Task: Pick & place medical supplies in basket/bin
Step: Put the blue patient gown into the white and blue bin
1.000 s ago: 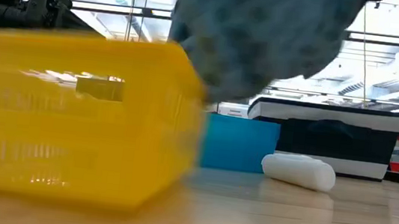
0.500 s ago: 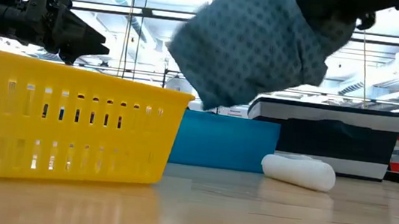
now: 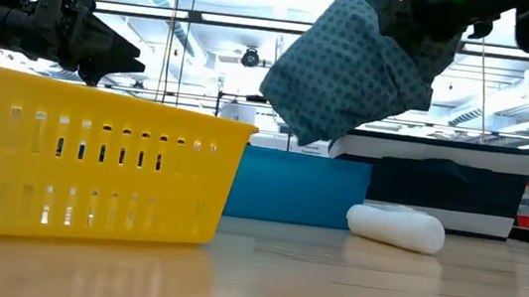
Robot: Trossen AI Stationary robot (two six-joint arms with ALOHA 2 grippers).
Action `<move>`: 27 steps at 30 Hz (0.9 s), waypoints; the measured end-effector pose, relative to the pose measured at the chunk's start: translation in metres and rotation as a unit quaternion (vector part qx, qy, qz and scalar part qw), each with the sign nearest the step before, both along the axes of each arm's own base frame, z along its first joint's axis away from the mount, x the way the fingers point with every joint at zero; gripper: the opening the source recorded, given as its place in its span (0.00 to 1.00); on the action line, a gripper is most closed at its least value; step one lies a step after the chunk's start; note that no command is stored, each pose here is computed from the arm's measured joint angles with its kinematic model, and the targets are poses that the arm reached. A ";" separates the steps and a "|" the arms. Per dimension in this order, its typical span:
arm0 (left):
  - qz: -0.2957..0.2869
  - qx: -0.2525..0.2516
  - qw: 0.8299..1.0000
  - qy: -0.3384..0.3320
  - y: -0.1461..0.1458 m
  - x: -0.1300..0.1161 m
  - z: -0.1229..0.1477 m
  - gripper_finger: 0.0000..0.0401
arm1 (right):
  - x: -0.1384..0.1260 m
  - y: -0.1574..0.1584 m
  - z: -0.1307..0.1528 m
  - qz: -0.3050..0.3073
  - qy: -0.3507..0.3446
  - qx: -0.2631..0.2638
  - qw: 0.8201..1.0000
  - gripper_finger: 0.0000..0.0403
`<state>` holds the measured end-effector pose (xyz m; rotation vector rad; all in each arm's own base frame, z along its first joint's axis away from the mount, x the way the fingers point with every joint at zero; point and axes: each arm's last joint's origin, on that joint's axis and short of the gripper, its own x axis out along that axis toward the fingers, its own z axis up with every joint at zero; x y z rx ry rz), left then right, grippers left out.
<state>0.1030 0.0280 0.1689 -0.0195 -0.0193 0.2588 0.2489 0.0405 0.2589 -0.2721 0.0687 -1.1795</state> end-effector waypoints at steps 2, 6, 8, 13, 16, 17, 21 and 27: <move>0.000 0.000 1.000 0.000 0.000 0.000 0.000 0.63 | -0.001 -0.008 0.003 -0.018 0.001 -0.004 1.000 0.09; 0.000 0.000 1.000 0.000 0.000 0.000 0.000 0.63 | -0.004 -0.026 0.009 -0.054 0.000 -0.004 0.999 0.09; 0.000 0.000 1.000 0.000 0.000 0.000 0.000 0.63 | -0.004 -0.035 0.011 -0.073 0.000 -0.003 0.997 0.09; -0.009 -0.001 1.000 0.003 -0.001 0.000 -0.001 0.63 | -0.004 -0.057 0.009 -0.125 0.033 -0.003 0.992 0.09; -0.009 -0.001 1.000 0.003 -0.001 0.000 -0.001 0.63 | -0.002 -0.072 0.002 -0.167 0.080 0.002 0.983 0.09; -0.010 -0.002 1.000 0.003 -0.001 0.000 -0.001 0.63 | -0.001 -0.076 -0.001 -0.181 0.096 0.005 0.979 0.09; -0.010 -0.002 1.000 0.003 -0.001 0.000 -0.001 0.63 | 0.000 -0.089 -0.010 -0.217 0.141 0.010 0.966 0.09; -0.013 -0.003 1.000 0.004 -0.001 0.000 -0.001 0.63 | -0.001 -0.102 -0.022 -0.258 0.176 0.019 0.950 0.09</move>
